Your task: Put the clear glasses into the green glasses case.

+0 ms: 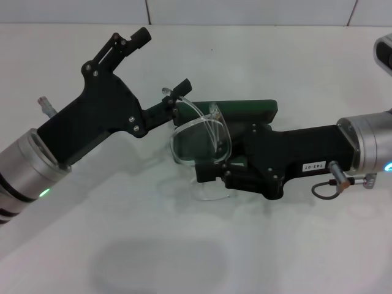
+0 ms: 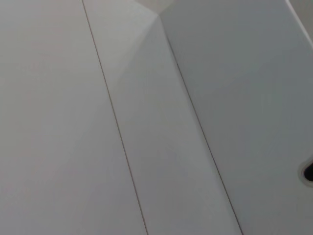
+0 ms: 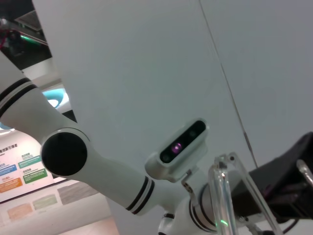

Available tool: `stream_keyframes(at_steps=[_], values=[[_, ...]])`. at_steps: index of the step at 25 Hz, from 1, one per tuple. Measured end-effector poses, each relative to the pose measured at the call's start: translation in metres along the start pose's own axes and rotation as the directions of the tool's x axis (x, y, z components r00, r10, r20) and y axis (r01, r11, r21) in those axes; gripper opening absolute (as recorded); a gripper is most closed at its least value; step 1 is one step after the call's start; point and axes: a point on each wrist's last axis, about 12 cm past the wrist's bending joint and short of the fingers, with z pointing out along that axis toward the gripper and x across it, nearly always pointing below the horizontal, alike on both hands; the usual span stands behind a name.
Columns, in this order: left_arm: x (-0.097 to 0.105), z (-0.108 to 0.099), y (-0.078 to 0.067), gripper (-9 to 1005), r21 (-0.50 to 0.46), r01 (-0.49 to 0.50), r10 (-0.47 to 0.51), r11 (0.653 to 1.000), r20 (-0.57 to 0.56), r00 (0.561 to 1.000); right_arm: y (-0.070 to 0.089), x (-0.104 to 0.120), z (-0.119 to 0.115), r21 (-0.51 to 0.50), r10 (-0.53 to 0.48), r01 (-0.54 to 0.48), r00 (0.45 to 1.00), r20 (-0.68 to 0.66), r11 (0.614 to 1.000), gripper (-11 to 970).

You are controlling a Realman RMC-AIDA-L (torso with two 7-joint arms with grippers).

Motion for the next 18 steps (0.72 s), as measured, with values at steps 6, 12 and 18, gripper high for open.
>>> stream_keyframes(at_steps=[6, 12, 18], values=[[0.0, -0.002, -0.002, 885, 0.0, -0.006, 0.006, 1.0, -0.003, 1.0, -0.001, 0.001, -0.003, 0.009, 0.026, -0.026, 1.0, -0.005, 1.0, 119], [-0.001, -0.004, -0.005, 885, 0.009, -0.003, 0.003, 1.0, 0.01, 1.0, -0.003, 0.0, -0.007, 0.031, 0.04, -0.04, 0.999, -0.005, 0.999, 119], [-0.001, -0.008, -0.007, 885, 0.004, -0.012, 0.012, 1.0, 0.01, 1.0, -0.002, -0.001, -0.012, 0.027, 0.049, -0.049, 0.999, -0.01, 0.998, 119]])
